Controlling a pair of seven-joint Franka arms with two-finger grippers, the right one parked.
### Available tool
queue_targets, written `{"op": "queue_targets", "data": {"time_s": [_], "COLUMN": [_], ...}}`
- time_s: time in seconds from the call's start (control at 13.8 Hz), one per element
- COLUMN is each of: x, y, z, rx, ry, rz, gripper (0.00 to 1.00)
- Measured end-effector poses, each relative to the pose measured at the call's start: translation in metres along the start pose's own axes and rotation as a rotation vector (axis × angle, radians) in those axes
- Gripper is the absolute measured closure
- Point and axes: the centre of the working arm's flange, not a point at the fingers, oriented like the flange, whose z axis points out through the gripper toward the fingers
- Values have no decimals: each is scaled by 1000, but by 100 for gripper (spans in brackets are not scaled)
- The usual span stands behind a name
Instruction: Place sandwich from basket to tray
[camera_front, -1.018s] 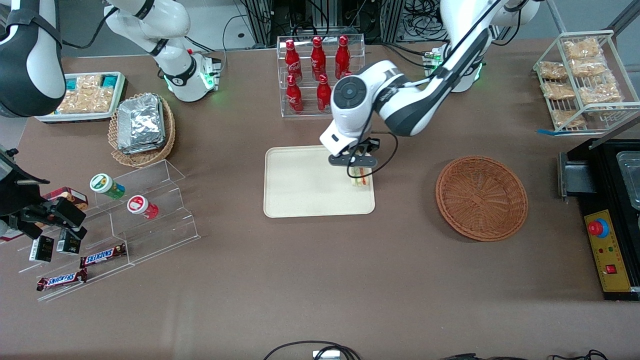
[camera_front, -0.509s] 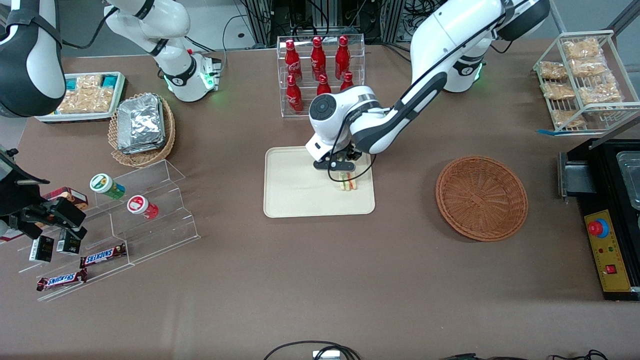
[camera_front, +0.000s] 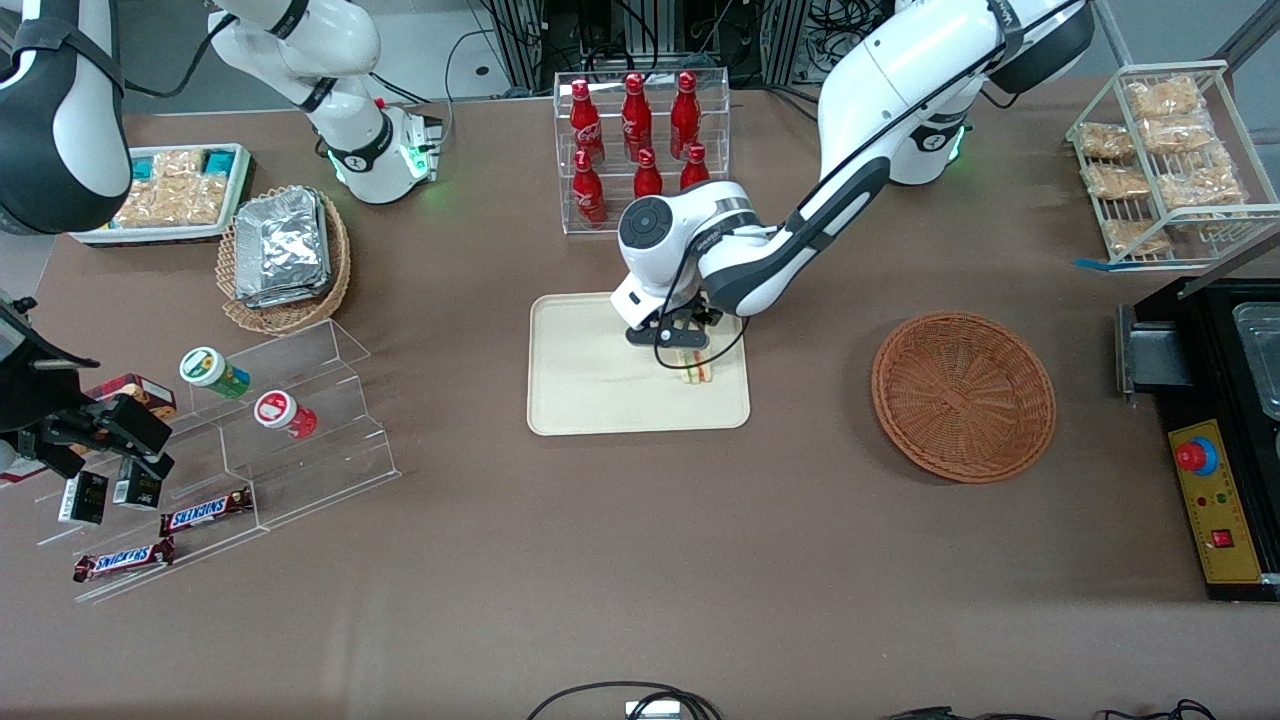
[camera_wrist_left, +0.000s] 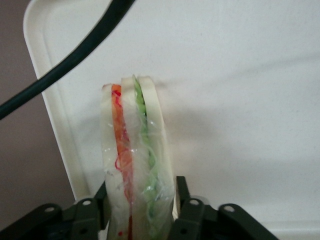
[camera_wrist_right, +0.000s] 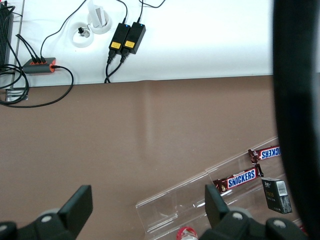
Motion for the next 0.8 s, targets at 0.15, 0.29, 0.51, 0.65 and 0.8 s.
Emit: {"op": "queue_targets", "data": {"time_s": [0.15,0.29,0.51,0.65,0.8], "x": [20,54,110,138,157], "y": [-8,-32,-103,-150,-196], "z": [-20,-57,-122,-150,-170], "rx": [-4,-15,-2,-1,-3], "ry": [12,28,65,81,94], "rz": [-57,-167,-336,-433,-513], "gripper": [19,1,0,0,0]}}
